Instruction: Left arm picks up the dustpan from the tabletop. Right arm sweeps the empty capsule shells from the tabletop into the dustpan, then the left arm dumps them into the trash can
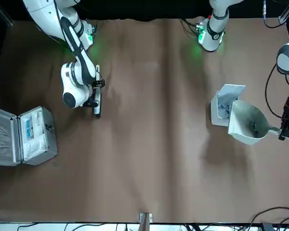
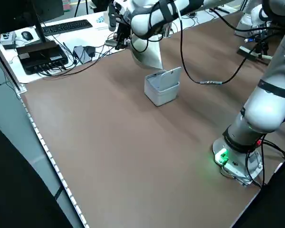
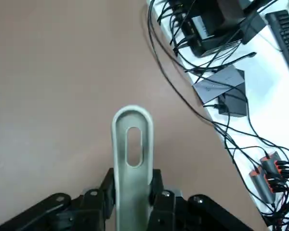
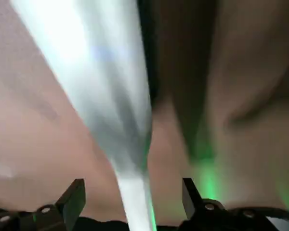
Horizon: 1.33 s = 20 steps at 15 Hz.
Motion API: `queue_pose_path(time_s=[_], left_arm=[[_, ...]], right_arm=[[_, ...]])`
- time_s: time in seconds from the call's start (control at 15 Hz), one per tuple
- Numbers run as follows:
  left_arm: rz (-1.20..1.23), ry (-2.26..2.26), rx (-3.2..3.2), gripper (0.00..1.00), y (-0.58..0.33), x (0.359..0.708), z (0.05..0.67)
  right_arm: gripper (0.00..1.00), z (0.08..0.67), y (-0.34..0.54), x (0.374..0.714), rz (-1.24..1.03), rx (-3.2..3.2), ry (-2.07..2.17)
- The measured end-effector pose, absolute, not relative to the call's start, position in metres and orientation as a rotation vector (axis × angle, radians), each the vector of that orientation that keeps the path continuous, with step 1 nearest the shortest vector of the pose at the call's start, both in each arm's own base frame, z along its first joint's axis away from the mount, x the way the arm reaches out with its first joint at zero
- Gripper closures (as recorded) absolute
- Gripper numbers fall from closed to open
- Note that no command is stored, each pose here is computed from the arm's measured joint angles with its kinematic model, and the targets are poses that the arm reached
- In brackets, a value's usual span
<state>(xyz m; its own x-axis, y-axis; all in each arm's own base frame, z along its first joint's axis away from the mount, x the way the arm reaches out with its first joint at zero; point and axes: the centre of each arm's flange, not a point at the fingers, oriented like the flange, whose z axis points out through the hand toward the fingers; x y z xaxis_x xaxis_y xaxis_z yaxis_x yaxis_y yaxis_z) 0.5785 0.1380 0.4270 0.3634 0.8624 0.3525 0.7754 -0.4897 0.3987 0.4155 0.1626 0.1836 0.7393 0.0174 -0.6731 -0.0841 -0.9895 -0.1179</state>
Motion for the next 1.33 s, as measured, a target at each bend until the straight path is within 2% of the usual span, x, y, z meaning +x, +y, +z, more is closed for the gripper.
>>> queue_pose_path(time_s=[0.27, 0.67, 0.8, 1.33], left_arm=[[0.876, 1.431, 2.458, 0.67, 0.133, 0.568, 0.422], [0.978, 1.341, 2.491, 0.67, 0.125, 0.553, 0.435], [1.028, 1.31, 2.482, 0.67, 0.122, 0.544, 0.437], [1.123, 1.236, 2.479, 0.67, 0.119, 0.521, 0.436]], right_arm=[[0.04, 0.219, 0.171, 0.441, 1.152, -2.755, 0.002], [0.02, 0.32, 0.16, 0.509, 1.12, -2.793, -0.096], [0.02, 0.374, 0.147, 0.538, 1.056, -2.863, -0.128], [0.02, 0.49, 0.114, 0.587, 0.72, -2.983, -0.095]])
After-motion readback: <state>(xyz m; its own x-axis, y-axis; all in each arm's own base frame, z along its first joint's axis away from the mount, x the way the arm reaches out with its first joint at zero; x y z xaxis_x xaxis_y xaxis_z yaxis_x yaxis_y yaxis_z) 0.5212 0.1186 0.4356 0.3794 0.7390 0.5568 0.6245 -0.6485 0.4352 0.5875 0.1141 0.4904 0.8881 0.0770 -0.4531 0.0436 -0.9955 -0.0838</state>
